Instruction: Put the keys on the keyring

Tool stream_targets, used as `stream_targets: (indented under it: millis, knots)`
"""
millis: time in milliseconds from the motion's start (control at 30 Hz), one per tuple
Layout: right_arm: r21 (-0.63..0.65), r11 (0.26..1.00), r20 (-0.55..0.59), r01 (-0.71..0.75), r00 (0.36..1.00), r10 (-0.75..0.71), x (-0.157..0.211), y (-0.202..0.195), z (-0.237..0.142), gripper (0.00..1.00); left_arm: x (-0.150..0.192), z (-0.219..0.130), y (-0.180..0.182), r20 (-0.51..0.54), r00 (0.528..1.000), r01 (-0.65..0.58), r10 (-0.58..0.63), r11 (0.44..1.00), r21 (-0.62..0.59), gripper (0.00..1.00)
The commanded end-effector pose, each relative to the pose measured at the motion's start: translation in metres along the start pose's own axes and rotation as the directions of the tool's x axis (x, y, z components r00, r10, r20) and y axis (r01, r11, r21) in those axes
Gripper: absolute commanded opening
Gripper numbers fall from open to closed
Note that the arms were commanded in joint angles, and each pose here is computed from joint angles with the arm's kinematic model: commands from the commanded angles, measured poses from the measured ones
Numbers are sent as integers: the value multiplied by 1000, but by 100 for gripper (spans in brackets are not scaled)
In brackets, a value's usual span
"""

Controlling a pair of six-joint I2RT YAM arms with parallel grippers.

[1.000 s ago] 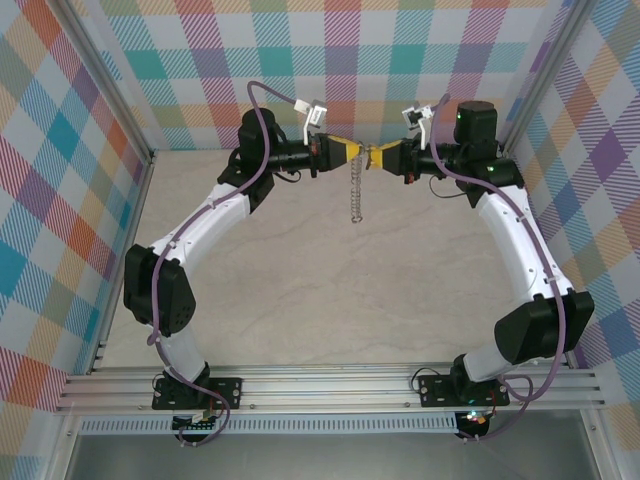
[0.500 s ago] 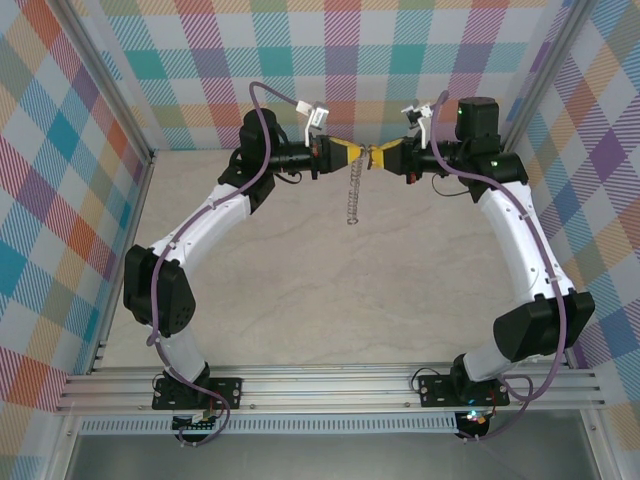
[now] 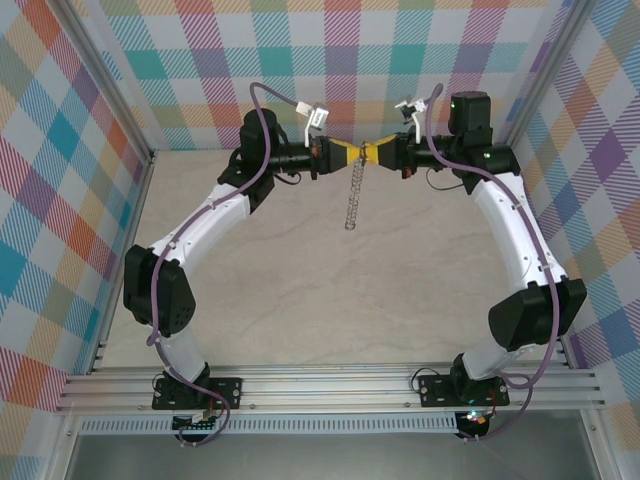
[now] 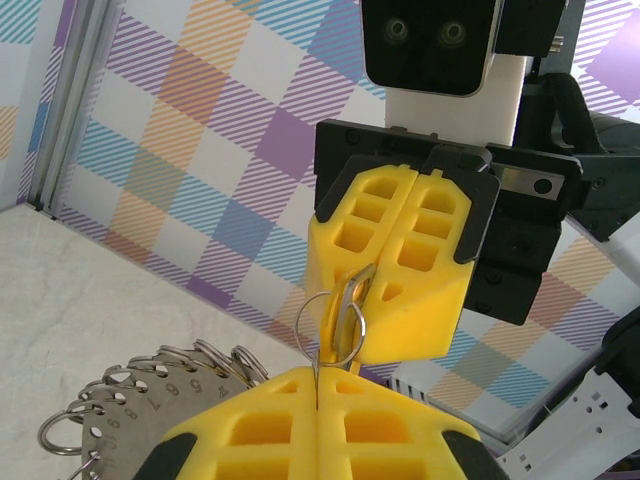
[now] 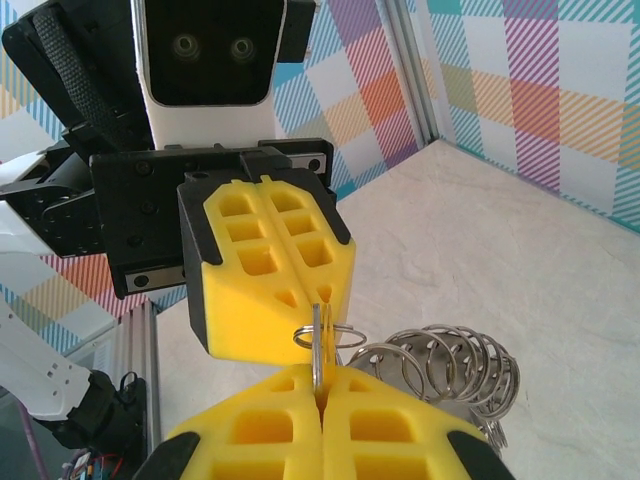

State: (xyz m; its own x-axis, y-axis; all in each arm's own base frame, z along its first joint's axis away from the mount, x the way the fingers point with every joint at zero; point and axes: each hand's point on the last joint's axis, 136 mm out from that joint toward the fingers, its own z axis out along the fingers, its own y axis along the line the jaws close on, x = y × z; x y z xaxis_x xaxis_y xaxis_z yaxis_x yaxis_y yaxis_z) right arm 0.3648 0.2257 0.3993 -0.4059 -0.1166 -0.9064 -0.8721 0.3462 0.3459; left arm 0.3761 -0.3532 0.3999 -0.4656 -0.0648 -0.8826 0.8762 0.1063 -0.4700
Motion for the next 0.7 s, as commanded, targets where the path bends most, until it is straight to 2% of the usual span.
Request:
stream_targets:
  millis: [0,233,667]
  knots:
    - [-15,999,23,49,999,-48,-12,6,-3,0,-13,-3,-18,12,998,-55,55,998,25,0]
    - [36,998,5,47,999,-48,3,4,-9,0,-14,-3,-18,11,998,-63,63,998,20,0]
    - [44,999,10,28,1000,-29,14,6,-12,0,-14,-3,-19,16,998,-65,64,998,21,0]
